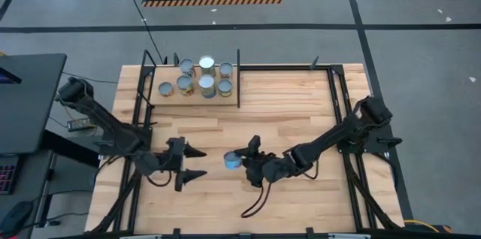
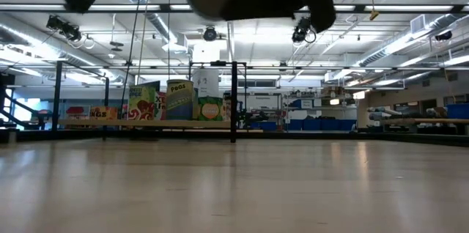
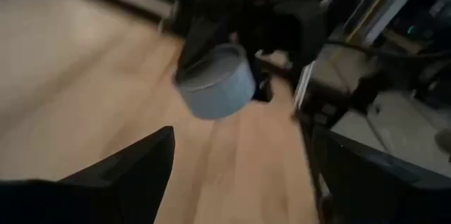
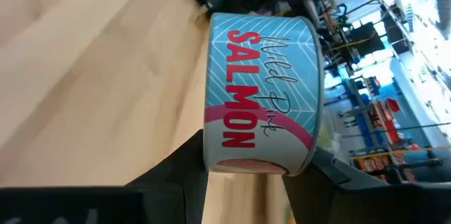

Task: Pick and place cans onto a shelf
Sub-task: Put the canned salmon on the shelf

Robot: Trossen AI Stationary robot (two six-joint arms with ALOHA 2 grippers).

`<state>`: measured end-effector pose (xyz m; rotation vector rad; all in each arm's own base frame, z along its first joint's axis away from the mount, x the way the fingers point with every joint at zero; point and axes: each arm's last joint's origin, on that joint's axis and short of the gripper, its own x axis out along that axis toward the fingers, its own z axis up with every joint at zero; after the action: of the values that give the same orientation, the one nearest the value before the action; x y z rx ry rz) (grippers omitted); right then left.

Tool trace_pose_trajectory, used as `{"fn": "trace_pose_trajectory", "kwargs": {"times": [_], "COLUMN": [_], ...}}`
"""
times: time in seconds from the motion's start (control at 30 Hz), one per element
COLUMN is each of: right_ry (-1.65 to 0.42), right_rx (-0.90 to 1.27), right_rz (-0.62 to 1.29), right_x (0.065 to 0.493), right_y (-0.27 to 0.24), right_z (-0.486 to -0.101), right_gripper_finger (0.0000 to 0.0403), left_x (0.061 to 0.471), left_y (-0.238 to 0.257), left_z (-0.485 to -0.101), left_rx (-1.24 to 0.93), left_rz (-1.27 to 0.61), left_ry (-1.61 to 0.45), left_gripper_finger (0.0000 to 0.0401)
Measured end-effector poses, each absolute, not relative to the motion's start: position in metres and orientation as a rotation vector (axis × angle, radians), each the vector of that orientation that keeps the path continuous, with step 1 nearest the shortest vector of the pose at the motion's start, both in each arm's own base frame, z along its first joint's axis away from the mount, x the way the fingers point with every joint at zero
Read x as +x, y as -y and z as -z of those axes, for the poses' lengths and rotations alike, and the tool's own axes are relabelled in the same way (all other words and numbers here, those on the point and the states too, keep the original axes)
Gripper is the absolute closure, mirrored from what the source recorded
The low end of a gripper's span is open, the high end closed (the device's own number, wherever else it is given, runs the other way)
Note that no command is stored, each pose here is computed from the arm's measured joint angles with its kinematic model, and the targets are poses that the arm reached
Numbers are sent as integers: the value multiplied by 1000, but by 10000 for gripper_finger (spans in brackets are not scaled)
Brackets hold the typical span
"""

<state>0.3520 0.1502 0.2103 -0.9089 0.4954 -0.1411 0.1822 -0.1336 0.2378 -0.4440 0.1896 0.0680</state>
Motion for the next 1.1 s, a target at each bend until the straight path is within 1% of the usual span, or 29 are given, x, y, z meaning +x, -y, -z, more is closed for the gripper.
{"fn": "trace_pose_trajectory", "kwargs": {"times": [0.07,0.2,0.3,0.37,0.5,0.67,0.83,1.0,1.1], "right_ry": [-532,-663,-767,-810,-858,-938,-955,-970,-971], "right_rx": [-934,-1047,-1170,-1211,-1252,-1283,-1256,-1202,-1197], "right_rz": [137,155,198,210,186,131,89,-39,-42], "right_x": [359,390,412,424,438,442,445,445,445], "right_y": [-150,-155,-158,-160,-165,-159,-151,-147,-147], "right_z": [-193,-152,-131,-121,-115,-109,-107,-105,-105], "right_gripper_finger": [245,245,245,245,245,239,220,199,185], "left_x": [178,175,176,177,177,176,176,175,175], "left_y": [129,121,117,116,114,113,113,113,113], "left_z": [-234,-231,-228,-227,-224,-224,-223,-222,-221], "left_rx": [-450,-448,-421,-410,-377,-399,-386,-391,-409], "left_rz": [-74,-115,-141,-150,-173,-190,-193,-199,-205], "left_ry": [-255,-303,-323,-330,-348,-343,-354,-363,-366], "left_gripper_finger": [60,60,60,60,60,55,53,53,53]}}
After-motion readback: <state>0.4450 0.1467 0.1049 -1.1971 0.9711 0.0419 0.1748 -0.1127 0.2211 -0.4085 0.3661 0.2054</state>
